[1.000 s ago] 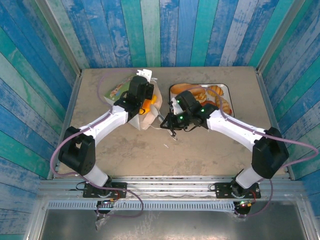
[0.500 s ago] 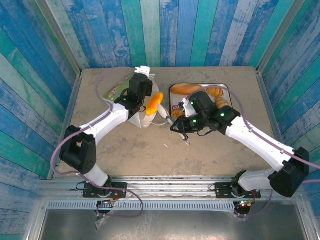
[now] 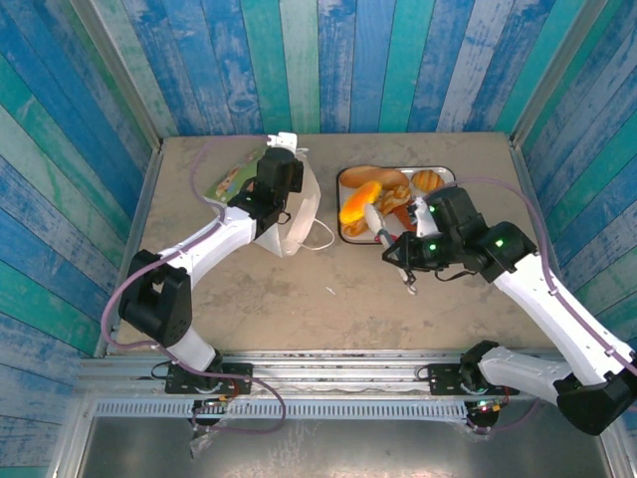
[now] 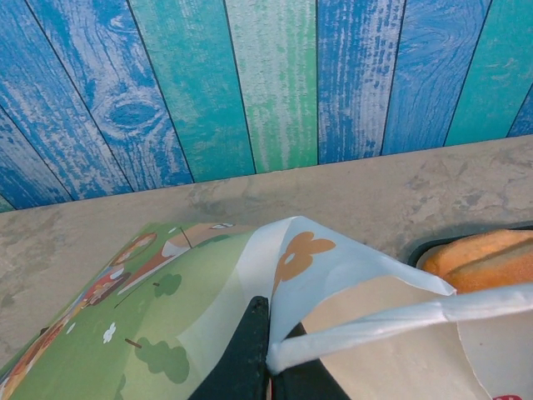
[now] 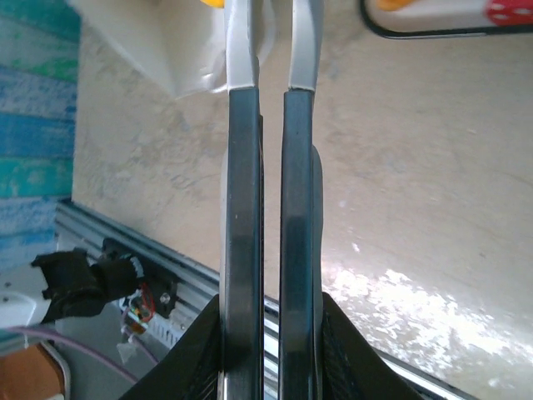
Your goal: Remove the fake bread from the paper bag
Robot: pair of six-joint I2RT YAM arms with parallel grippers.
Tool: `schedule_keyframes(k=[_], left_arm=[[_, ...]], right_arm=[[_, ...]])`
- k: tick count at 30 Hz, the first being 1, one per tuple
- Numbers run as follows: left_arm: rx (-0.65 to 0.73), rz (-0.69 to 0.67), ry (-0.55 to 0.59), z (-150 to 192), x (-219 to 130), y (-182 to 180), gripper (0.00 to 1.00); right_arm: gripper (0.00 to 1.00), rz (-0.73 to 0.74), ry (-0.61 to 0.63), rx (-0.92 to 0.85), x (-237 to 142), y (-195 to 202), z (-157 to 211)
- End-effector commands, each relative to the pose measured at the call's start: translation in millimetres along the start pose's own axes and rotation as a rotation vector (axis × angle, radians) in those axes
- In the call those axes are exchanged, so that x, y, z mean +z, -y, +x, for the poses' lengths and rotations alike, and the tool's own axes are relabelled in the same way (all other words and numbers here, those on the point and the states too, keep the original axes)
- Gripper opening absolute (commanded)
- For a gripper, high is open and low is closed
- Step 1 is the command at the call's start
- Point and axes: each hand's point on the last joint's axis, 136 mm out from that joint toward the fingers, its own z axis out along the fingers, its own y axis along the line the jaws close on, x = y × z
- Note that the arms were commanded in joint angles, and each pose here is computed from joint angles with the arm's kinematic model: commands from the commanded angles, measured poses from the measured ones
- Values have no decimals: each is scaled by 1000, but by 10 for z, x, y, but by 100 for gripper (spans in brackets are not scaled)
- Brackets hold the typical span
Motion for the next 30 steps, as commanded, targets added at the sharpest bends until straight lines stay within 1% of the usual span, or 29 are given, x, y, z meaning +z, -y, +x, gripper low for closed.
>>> schedule_keyframes(k=[1, 10, 16, 30], left_arm=[[-31, 13, 33, -79, -67, -2, 0], [-44, 50, 53, -104, -139, 26, 0], [-45, 69, 60, -121, -152, 52, 0], [-40, 79, 55, -75, -132, 78, 0]], right_arm=[[8, 20, -54, 118, 25, 240, 108], [9, 25, -141, 270, 183, 578, 64], [9, 50, -158, 331, 280, 766, 40], [13, 43, -189, 381, 462, 889, -30]])
